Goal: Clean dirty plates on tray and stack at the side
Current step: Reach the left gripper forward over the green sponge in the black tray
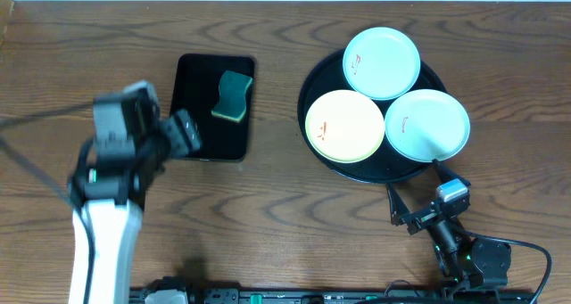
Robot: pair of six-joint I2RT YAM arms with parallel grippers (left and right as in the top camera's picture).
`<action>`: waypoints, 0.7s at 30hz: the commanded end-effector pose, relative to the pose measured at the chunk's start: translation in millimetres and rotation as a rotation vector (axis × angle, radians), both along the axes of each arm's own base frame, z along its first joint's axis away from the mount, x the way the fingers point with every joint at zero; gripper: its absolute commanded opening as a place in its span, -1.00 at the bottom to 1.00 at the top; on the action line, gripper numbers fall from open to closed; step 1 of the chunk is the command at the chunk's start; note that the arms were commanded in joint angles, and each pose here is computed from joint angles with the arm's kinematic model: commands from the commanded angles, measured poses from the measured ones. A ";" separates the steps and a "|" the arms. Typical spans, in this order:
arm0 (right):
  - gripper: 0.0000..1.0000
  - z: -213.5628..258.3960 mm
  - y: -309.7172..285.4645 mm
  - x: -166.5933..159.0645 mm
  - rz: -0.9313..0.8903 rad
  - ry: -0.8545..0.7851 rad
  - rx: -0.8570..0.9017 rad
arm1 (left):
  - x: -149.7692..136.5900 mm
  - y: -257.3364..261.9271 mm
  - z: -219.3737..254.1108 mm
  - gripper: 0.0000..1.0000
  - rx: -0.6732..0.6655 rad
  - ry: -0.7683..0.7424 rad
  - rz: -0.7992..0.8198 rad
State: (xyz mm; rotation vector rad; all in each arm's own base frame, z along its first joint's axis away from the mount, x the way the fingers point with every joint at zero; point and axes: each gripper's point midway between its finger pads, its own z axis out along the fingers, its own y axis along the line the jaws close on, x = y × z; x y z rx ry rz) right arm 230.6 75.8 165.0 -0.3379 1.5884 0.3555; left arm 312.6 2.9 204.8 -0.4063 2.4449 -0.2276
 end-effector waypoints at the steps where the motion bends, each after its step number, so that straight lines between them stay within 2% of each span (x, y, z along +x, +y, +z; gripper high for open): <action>1: 0.99 -0.7 0.8 -0.5 0.003 -0.004 -0.011 | 22.7 -18.5 19.8 0.75 -0.011 -0.028 -0.187; 3: 0.98 -0.7 0.8 -0.5 0.003 -0.004 -0.010 | 31.0 -23.7 28.8 0.75 -0.022 -0.004 -0.234; 7: 0.99 -0.7 0.8 -0.5 0.003 -0.004 -0.010 | 47.3 3.6 32.9 0.75 0.085 0.106 -0.143; 8: 0.98 -0.7 0.8 -0.5 0.003 -0.004 -0.010 | 54.0 4.2 33.6 0.96 0.086 0.104 -0.143; 10: 0.98 -0.7 0.8 -0.5 0.003 -0.004 -0.010 | 68.4 4.0 30.1 0.96 0.082 0.087 -0.146; 15: 0.99 -0.7 0.8 -0.5 0.003 -0.004 -0.010 | 90.6 -8.3 4.5 0.96 0.013 0.109 -0.194; 20: 0.98 -0.7 0.8 -0.5 0.003 -0.004 -0.010 | 124.7 -7.5 -35.3 1.00 0.024 0.125 -0.222; 21: 0.99 -0.7 0.8 -0.5 0.003 -0.004 -0.011 | 128.6 -9.2 -42.5 0.95 0.015 0.131 -0.229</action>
